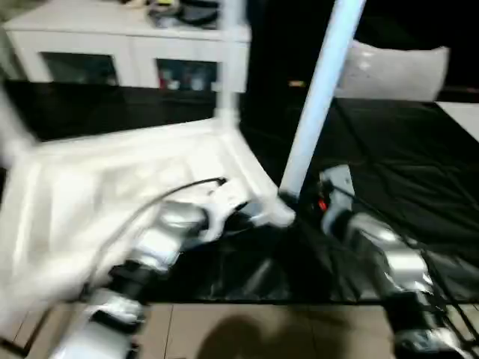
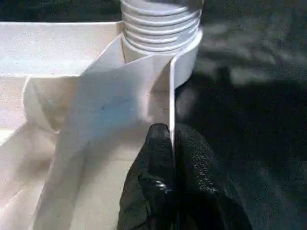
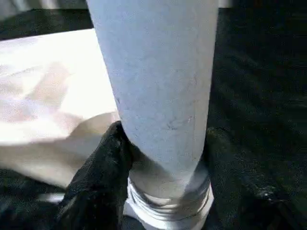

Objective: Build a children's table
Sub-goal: Rotate leg to tighten

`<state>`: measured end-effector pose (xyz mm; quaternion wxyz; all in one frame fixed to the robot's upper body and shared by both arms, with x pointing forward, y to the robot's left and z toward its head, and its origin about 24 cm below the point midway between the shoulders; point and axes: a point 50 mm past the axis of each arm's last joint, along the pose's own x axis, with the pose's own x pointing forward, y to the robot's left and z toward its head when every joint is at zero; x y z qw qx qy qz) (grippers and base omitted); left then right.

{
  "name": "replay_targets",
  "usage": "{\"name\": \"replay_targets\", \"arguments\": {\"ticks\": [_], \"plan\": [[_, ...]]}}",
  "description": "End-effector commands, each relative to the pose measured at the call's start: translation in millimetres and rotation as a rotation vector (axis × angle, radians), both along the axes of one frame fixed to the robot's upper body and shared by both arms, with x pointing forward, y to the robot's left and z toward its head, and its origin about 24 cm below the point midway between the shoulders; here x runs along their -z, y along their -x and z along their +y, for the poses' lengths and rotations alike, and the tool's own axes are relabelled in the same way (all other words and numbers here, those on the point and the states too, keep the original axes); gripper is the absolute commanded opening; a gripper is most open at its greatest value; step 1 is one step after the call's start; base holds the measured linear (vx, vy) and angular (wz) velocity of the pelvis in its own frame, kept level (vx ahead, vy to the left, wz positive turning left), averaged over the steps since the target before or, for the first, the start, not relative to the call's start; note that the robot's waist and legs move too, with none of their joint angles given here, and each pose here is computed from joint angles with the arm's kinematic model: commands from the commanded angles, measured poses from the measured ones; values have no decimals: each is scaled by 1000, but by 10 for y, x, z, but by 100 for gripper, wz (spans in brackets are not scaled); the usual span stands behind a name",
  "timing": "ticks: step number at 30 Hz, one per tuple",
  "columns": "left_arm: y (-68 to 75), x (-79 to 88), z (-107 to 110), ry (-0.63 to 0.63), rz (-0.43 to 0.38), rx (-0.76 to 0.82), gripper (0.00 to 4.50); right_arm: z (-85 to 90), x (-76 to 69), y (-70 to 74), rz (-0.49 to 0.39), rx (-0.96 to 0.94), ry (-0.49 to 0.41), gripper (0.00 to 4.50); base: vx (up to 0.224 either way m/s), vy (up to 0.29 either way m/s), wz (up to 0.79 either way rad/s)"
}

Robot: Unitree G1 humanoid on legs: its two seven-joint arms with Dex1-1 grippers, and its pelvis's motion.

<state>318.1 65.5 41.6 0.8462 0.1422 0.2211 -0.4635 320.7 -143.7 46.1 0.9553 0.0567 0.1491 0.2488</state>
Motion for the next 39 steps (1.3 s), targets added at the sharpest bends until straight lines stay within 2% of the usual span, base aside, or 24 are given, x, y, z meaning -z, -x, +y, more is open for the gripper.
{"name": "replay_targets", "arguments": {"ticks": [1, 2, 3, 7, 13, 16, 17, 23, 26, 30, 35, 39], "plan": [[-29, -127, -122, 54, -59, -6, 0, 78, 245, 75, 123, 12, -6, 203, 0, 0, 0], [-30, -133, -141, 50, -68, -6, 0, 94, 238, 70, 117, 11, -20, 203, 0, 0, 0], [-32, -143, -153, 39, -79, -7, 0, 103, 233, 64, 115, 18, -21, 255, 0, 0, 0], [-22, -148, -114, 2, -104, 21, 0, 76, 198, 43, 95, 32, -32, 274, 0, 0, 0], [-31, -142, -20, -37, -134, 43, 0, -8, 167, 59, 56, -22, 19, 334, 0, 0, 0], [-26, -129, 77, -73, -155, 107, 0, -164, 107, 72, 29, -53, 8, 358, 0, 0, 0], [-9, -116, 109, -80, -151, 143, 0, -222, 85, 83, 23, -73, 4, 378, 0, 0, 0], [86, -77, 209, -90, -137, 292, 0, -335, 0, 181, 10, -243, -3, 422, 0, 0, 0], [148, -69, 274, -107, -121, 403, 0, -397, -97, 257, -14, -372, -10, 446, 0, 0, 0], [192, -45, 377, -177, -109, 522, 0, -423, -158, 312, -12, -491, 3, 446, 0, 0, 0], [244, -60, 395, -183, -88, 620, 0, -374, -144, 364, 15, -602, 3, 446, 0, 0, 0], [274, -73, 383, -173, -77, 666, 0, -351, -106, 402, 56, -653, -15, 417, 0, 0, 0]]}}
